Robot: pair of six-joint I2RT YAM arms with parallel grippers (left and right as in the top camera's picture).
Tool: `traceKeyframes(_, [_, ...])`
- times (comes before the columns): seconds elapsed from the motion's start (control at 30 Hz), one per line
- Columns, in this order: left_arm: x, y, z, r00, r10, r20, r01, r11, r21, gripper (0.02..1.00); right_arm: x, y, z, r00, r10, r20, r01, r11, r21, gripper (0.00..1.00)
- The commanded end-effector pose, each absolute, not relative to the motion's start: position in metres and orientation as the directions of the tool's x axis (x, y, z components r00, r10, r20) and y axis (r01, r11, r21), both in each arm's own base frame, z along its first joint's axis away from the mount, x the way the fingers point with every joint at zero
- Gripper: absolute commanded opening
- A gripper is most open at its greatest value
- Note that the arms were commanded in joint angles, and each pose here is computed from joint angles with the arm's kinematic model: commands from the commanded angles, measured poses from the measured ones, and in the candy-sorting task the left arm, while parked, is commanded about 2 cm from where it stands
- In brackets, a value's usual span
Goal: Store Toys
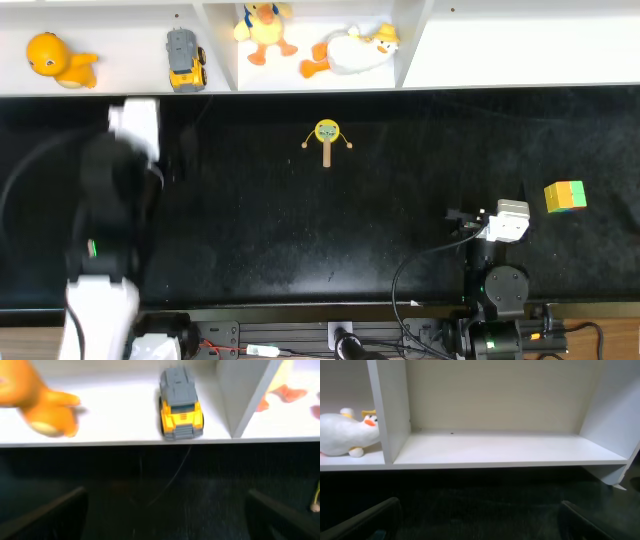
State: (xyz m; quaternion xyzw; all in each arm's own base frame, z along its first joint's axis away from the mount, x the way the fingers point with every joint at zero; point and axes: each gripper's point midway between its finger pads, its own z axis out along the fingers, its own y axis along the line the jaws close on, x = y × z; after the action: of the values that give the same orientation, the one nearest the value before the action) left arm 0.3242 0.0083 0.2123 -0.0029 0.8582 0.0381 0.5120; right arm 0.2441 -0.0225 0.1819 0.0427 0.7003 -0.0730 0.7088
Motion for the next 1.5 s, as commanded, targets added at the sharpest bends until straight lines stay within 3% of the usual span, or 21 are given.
traceKeyframes(0.03, [0.296,0.006,0.205,-0.244,0.043,-0.969,-0.042,0.998,0.055,0.996,0.244,-0.022,0.178,0.008,-0.037,-0.999,0.161,0.986,-0.035,0.993])
traceKeyframes(0.17, [0.273,0.0,0.196,-0.059,0.025,-0.998,-0.017,1.0,0.026,0.996,0.244,-0.022,0.178,0.008,-0.037,-0.999,0.161,0.986,-0.035,0.996])
traceKeyframes(0.3, [0.256,0.001,0.183,0.016,0.016,-1.0,-0.019,1.0,0.016,0.996,0.244,-0.022,0.178,0.008,-0.037,-0.999,0.161,0.986,-0.035,0.996])
traceKeyframes(0.5, [0.246,-0.002,0.152,-0.095,-0.051,-0.994,-0.006,0.999,-0.051,0.996,0.244,-0.022,0.178,0.008,-0.037,-0.999,0.161,0.986,-0.035,0.996])
traceKeyframes(1.33, [0.246,-0.001,0.155,-0.084,-0.051,-0.995,-0.007,0.999,-0.051,0.998,0.244,-0.022,0.178,0.008,-0.037,-0.999,0.16,0.986,-0.035,0.996])
traceKeyframes(1.5, [0.246,-0.001,0.155,-0.084,-0.051,-0.995,-0.007,0.999,-0.051,0.996,0.247,-0.031,0.191,-0.01,-0.078,-0.997,0.213,0.974,-0.078,0.993])
